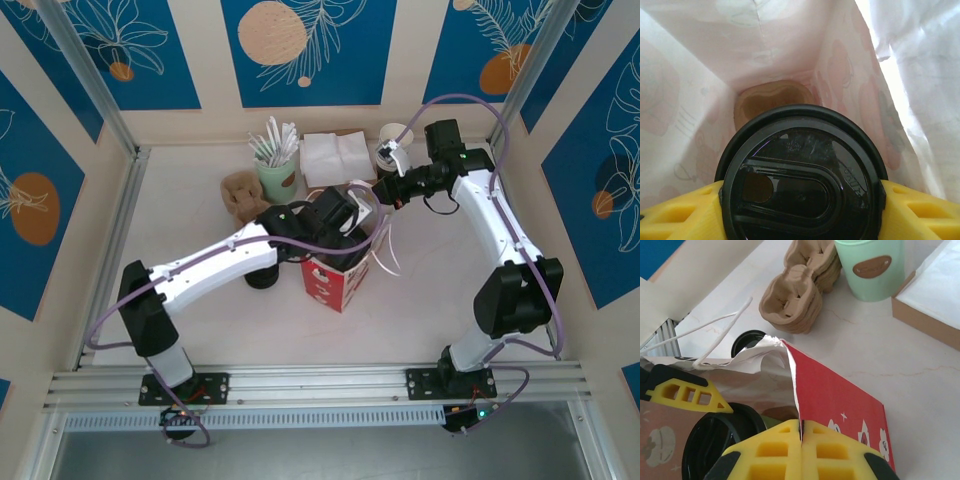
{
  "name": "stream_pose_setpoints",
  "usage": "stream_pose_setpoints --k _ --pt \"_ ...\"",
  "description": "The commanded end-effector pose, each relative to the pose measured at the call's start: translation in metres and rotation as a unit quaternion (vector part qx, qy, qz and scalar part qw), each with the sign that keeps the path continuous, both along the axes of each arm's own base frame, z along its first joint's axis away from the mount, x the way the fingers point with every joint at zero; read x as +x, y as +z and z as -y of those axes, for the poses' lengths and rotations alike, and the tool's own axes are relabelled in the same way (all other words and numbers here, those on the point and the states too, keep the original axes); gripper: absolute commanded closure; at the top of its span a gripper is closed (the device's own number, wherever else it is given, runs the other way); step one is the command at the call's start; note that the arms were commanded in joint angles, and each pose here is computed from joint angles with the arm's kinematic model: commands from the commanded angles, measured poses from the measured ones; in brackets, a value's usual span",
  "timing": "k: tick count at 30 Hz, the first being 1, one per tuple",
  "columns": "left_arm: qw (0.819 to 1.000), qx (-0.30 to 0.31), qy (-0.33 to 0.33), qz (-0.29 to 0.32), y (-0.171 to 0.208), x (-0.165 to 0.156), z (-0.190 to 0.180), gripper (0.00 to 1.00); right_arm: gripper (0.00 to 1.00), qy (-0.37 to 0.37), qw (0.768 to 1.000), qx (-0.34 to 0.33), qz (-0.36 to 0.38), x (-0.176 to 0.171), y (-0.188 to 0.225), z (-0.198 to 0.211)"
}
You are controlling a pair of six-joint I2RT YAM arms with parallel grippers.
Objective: Pack the takeout coffee
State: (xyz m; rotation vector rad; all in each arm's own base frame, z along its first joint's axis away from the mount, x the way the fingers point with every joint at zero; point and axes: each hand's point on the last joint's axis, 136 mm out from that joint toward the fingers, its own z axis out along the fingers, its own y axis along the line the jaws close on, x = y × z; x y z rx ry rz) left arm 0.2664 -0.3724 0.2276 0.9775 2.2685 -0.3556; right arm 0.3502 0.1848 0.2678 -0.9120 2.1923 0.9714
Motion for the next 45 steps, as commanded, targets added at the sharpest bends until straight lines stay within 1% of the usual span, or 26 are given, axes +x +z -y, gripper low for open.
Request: stream_pose_setpoints --k 1,8,16,25,36,39,45 --pt "0.999 -0.017 0.015 0.036 0.017 0.008 -0.006 0.35 1.0 0.038 0.997 0.044 0.045 -0.016 0.029 -0.012" --pt "0.999 -0.014 0.016 0.049 0.009 0.009 0.0 0.35 1.0 0.08 0.989 0.084 0.087 -0.042 0.046 -0.022" --pt "0.996 -0.004 0.046 0.073 0.006 0.022 0.0 0.36 1.0 0.116 0.985 0.097 0.084 -0.065 0.049 -0.033" --pt "0.993 0.009 0.059 0.099 0.002 0.028 0.001 0.36 1.0 0.114 0.986 0.102 0.062 -0.066 0.046 -0.033" --pt "0.987 0.004 0.077 0.142 0.019 0.037 -0.007 0.37 1.0 0.102 0.986 0.131 0.0 -0.056 0.04 -0.031" --pt "0.984 -0.009 0.082 0.16 0.027 0.039 -0.01 0.37 1.0 0.097 0.985 0.141 -0.002 -0.053 0.043 -0.029" --pt "0.981 -0.017 0.091 0.171 0.034 0.037 -0.014 0.37 1.0 0.093 0.985 0.142 -0.006 -0.05 0.04 -0.028"
